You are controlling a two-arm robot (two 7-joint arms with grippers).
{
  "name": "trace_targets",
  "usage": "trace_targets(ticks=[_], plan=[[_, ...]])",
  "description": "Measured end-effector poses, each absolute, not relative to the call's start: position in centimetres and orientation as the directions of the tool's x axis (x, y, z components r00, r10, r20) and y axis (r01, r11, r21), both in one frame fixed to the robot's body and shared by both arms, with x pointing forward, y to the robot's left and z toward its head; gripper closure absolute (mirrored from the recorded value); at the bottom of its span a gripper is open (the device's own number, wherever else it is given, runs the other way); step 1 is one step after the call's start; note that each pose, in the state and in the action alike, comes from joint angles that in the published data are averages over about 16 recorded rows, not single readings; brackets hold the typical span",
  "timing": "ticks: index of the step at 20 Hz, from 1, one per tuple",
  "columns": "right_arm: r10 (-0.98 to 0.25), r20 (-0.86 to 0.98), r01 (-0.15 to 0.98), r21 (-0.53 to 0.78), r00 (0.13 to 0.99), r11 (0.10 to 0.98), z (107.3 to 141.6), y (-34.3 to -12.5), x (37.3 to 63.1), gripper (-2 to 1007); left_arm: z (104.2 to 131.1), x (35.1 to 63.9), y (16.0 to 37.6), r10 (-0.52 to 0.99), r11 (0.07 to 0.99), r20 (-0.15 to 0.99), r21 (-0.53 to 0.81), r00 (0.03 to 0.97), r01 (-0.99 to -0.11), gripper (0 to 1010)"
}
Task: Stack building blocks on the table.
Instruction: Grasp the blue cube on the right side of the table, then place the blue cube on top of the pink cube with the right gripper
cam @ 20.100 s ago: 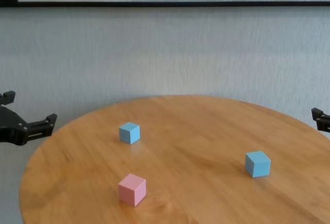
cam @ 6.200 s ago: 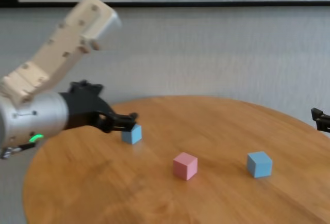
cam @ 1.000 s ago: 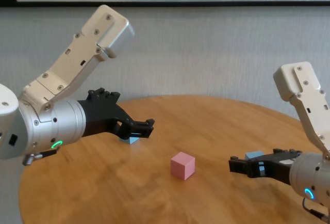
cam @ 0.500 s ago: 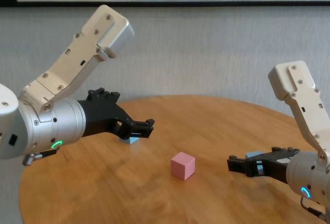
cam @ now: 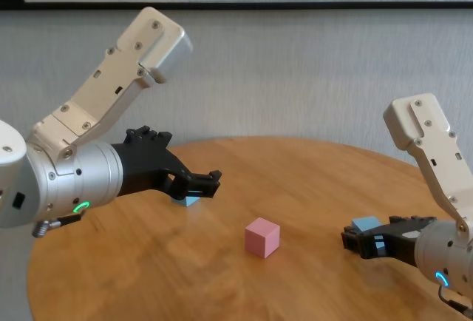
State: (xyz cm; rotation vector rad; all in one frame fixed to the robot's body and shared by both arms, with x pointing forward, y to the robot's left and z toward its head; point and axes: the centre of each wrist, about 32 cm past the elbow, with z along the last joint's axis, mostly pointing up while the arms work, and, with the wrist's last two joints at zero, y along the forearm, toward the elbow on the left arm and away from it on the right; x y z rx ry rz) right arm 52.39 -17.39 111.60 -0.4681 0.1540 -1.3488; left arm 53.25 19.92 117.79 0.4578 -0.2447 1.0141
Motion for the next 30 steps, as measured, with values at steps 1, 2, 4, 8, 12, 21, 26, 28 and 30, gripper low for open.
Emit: trace_targets(ticks=[1, 2, 4, 8, 12, 21, 26, 28, 30], plan=[[-0.961, 0.160, 0.900, -0.413, 0.225, 0.142, 111.6, -17.4, 52.4, 332, 117.8, 53.2, 19.9, 0.758, 0.445, 0.403, 0.254, 0.512, -0.859, 8], [-0.961, 0.160, 0.899, -0.415, 0.224, 0.140, 111.6, -17.4, 52.4, 367, 117.8, 53.2, 19.9, 0.758, 0.445, 0.403, 0.254, 0.512, -0.859, 8], [-0.962, 0.160, 0.897, -0.420, 0.223, 0.138, 111.6, -17.4, 52.4, 433, 117.8, 53.2, 19.9, 0.758, 0.445, 0.403, 0.254, 0.512, -0.859, 8], [-0.962, 0.152, 0.894, -0.425, 0.228, 0.144, 111.7, -17.5, 52.4, 539, 117.8, 53.2, 19.9, 0.758, 0.445, 0.403, 0.254, 0.512, -0.859, 8], [-0.955, 0.143, 0.895, -0.406, 0.260, 0.183, 112.3, -17.7, 51.9, 608, 117.8, 53.2, 19.9, 0.758, 0.445, 0.403, 0.254, 0.512, -0.859, 8], [-0.907, 0.127, 0.883, -0.316, 0.403, 0.348, 114.7, -18.1, 49.7, 640, 117.8, 53.3, 19.9, 0.758, 0.445, 0.403, 0.254, 0.512, -0.859, 9], [-0.863, 0.126, 0.852, -0.282, 0.489, 0.442, 115.9, -18.1, 48.6, 640, 117.8, 53.3, 19.9, 0.758, 0.445, 0.403, 0.254, 0.512, -0.859, 9], [-0.850, 0.125, 0.840, -0.280, 0.511, 0.464, 116.1, -18.0, 48.4, 640, 117.8, 53.3, 19.9, 0.758, 0.445, 0.403, 0.254, 0.512, -0.859, 9], [-0.840, 0.125, 0.831, -0.281, 0.528, 0.481, 116.2, -17.9, 48.3, 640, 117.8, 53.3, 19.9, 0.758, 0.445, 0.403, 0.254, 0.512, -0.859, 8]])
